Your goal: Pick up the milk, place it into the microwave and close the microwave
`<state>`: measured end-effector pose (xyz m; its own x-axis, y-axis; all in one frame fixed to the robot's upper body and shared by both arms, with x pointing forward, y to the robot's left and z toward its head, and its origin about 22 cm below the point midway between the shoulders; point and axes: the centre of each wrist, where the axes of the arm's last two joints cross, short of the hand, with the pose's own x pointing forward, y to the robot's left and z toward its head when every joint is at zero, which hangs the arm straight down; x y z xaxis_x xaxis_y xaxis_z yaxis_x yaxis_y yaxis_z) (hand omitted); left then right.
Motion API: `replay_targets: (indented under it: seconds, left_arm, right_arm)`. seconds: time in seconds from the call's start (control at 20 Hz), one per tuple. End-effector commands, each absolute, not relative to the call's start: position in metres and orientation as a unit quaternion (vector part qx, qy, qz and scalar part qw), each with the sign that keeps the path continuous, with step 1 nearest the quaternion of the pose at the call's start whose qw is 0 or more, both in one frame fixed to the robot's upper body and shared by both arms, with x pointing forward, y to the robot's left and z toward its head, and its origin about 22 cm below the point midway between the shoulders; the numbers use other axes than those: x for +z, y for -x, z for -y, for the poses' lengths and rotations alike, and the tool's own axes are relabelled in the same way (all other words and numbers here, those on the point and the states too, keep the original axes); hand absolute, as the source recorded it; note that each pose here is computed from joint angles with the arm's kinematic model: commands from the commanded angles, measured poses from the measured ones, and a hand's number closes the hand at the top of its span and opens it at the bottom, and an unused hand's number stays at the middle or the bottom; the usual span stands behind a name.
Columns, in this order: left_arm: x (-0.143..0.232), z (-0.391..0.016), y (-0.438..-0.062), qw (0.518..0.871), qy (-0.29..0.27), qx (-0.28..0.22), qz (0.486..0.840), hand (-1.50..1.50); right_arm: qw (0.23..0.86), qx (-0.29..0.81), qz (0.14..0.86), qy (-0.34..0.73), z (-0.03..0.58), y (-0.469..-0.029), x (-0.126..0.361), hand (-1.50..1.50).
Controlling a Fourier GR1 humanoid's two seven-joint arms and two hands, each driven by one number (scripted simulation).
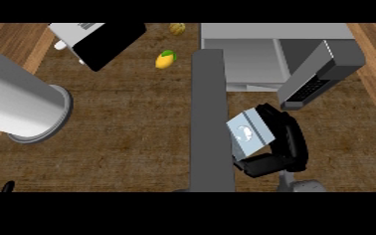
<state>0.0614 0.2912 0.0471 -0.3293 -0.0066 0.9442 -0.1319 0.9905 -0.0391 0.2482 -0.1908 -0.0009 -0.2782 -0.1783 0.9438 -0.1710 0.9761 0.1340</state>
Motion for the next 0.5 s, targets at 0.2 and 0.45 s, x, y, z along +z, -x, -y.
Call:
replay_targets:
  seconds: [0.2, 0.45]
  left_arm:
    - [0.038, -0.313, -0.063, 0.579, -0.046, 0.040, 0.813, -1.50]
    - [0.031, -0.319, -0.071, 0.586, -0.041, 0.044, 0.808, -1.50]
  right_arm:
    - [0.595, 0.002, 0.804, -0.020, 0.151, -0.310, 0.026, 1.50]
    - [0.621, -0.007, 0.783, 0.029, 0.154, -0.323, -0.008, 1.50]
